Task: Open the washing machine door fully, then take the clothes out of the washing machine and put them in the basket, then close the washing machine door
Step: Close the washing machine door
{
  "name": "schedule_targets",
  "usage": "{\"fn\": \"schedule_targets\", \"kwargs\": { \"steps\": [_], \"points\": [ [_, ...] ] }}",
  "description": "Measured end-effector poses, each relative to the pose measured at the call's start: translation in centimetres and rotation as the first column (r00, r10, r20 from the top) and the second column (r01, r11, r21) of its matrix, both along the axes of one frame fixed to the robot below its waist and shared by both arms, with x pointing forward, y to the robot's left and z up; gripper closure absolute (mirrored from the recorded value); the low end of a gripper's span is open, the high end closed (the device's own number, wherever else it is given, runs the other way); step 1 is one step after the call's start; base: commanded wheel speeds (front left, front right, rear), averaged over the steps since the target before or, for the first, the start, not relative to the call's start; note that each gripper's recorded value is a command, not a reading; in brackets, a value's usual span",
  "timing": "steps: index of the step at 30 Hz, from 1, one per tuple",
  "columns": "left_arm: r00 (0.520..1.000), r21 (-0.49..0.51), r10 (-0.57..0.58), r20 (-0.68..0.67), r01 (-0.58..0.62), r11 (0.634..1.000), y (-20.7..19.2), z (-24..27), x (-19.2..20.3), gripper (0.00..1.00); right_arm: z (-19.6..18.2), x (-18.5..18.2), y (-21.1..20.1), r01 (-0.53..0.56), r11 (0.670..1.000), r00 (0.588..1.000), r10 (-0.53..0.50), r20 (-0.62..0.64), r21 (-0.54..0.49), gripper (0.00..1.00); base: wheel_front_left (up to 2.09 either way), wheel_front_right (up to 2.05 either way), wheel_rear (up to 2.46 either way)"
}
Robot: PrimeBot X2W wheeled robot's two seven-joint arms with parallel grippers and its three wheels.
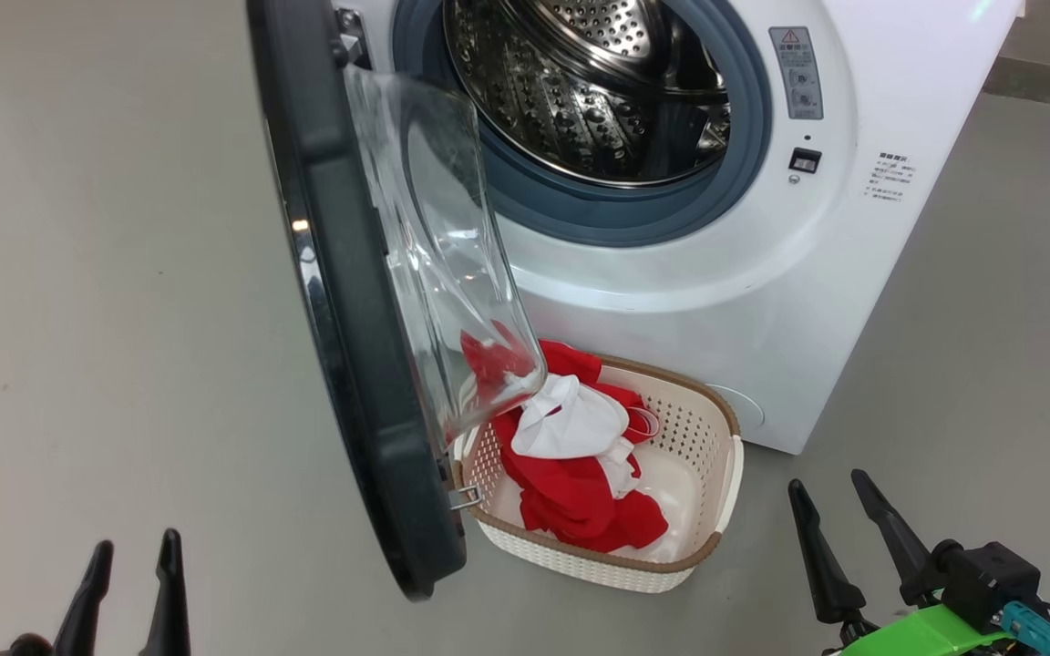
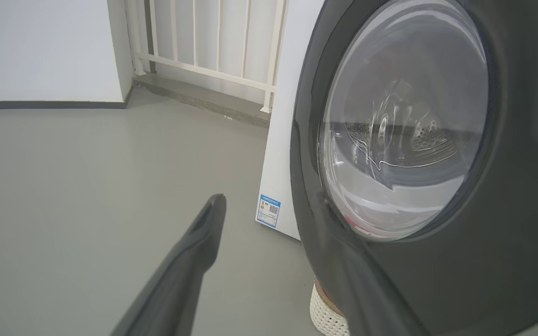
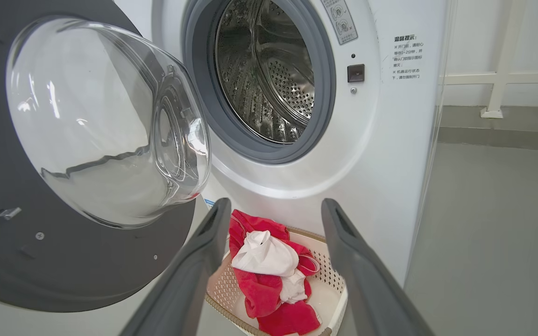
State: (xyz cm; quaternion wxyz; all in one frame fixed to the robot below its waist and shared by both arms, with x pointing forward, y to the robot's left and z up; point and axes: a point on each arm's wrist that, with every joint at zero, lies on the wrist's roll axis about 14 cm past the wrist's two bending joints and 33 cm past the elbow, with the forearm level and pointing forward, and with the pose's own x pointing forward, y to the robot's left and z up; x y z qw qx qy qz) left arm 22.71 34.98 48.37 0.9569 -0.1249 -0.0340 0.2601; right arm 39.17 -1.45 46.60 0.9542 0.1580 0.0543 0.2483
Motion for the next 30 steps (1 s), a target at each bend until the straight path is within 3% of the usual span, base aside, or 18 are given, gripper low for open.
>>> {"fn": "schedule_targets", "kwargs": {
  "steps": [1, 2, 3, 4, 9, 16, 26, 30],
  "points": [
    [1.0, -0.006, -0.006, 0.016, 0.006, 1.0, -0.1, 0.3, 0.2, 0.46, 0.0, 0.0, 0.0, -0.001, 1.0, 1.0, 0.001, 0.0, 0.0, 0.0, 0.0, 0.0, 0.0],
    [0.999, -0.034, -0.006, 0.045, 0.008, 0.999, -0.2, 0.6, 0.4, 0.59, 0.0, -0.1, 0.0, -0.001, 1.0, 1.0, 0.001, 0.0, 0.0, 0.0, 0.0, 0.0, 0.0],
    [0.999, -0.034, -0.006, 0.045, 0.008, 0.999, -0.2, 0.6, 0.4, 0.83, 0.0, -0.1, 0.0, -0.001, 1.0, 1.0, 0.001, 0.0, 0.0, 0.0, 0.0, 0.0, 0.0],
    [0.997, -0.062, -0.009, 0.076, 0.013, 0.998, -0.4, 1.0, 0.7, 1.0, 0.0, -0.1, 0.1, -0.002, 1.0, 1.0, 0.002, -0.001, 0.001, 0.0, 0.0, 0.0, 0.0],
    [0.966, -0.234, -0.025, 0.258, 0.088, 0.968, -1.2, 3.4, 2.7, 1.0, -0.2, -0.2, -0.3, 0.007, 1.0, 1.0, -0.007, -0.008, 0.002, 0.0, 0.0, 0.0, 0.0],
    [0.919, -0.467, -0.117, 0.377, 0.297, 0.833, -4.0, 4.3, 5.3, 1.0, -0.7, -0.2, -1.5, 0.045, 0.999, 0.999, -0.045, -0.022, 0.002, 0.0, 0.0, 0.0, 0.0],
    [0.849, -0.522, -0.312, 0.427, 0.513, 0.681, -8.7, 6.5, 9.2, 1.0, -1.7, -0.1, -3.5, 0.108, 0.994, 0.993, -0.108, -0.052, 0.0, 0.0, 0.0, 0.0, 0.0],
    [0.826, -0.519, -0.375, 0.421, 0.558, 0.647, -10.2, 6.7, 10.2, 1.0, -1.9, 0.3, -4.2, 0.13, 0.991, 0.99, -0.13, -0.054, 0.001, 0.0, 0.0, 0.0, 0.0]
  ]
}}
